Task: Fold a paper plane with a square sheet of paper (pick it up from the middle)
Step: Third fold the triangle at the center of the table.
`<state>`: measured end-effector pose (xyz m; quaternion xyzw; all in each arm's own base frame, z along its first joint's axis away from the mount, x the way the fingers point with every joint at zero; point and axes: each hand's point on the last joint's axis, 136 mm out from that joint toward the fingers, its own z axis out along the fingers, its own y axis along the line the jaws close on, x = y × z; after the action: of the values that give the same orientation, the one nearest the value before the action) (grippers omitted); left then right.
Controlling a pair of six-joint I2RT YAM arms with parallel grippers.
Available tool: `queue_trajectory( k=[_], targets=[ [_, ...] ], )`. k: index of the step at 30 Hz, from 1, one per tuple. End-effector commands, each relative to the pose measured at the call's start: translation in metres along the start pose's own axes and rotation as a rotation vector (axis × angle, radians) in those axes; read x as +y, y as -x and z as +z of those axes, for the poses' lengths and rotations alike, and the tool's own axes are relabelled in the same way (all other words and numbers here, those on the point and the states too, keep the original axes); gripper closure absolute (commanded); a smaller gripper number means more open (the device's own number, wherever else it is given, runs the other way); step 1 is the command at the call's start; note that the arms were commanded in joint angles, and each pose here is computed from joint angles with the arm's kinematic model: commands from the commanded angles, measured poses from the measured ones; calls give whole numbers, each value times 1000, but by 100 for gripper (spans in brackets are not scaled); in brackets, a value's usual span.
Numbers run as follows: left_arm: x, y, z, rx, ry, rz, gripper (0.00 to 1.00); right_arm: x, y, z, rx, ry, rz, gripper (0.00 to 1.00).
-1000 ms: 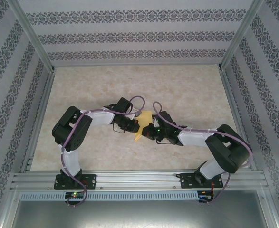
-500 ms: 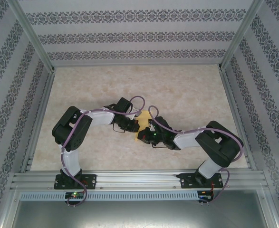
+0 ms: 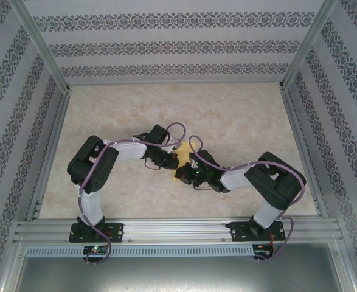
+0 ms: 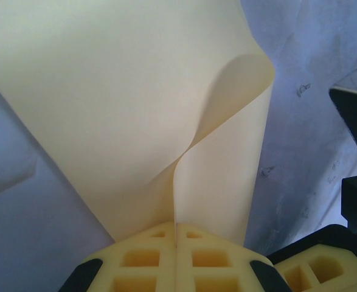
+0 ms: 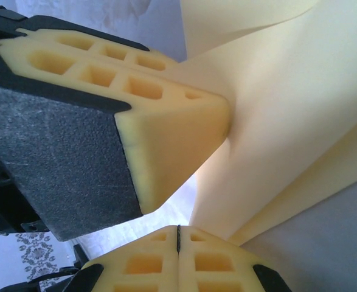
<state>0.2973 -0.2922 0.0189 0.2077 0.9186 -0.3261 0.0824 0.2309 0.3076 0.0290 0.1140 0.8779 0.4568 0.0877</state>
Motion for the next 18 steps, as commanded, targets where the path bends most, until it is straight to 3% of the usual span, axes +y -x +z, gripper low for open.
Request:
queue_trajectory(
  k=[1, 11, 18],
  targets=[
    [15, -20, 12, 72, 52, -10, 98, -6, -1, 3, 12, 7, 20, 100],
    [17, -21, 13, 76, 56, -15, 99, -15, -2, 11, 29, 35, 69, 100],
    [17, -21, 13, 75, 57, -18, 99, 4, -8, 0, 38, -51, -49, 100]
  ],
)
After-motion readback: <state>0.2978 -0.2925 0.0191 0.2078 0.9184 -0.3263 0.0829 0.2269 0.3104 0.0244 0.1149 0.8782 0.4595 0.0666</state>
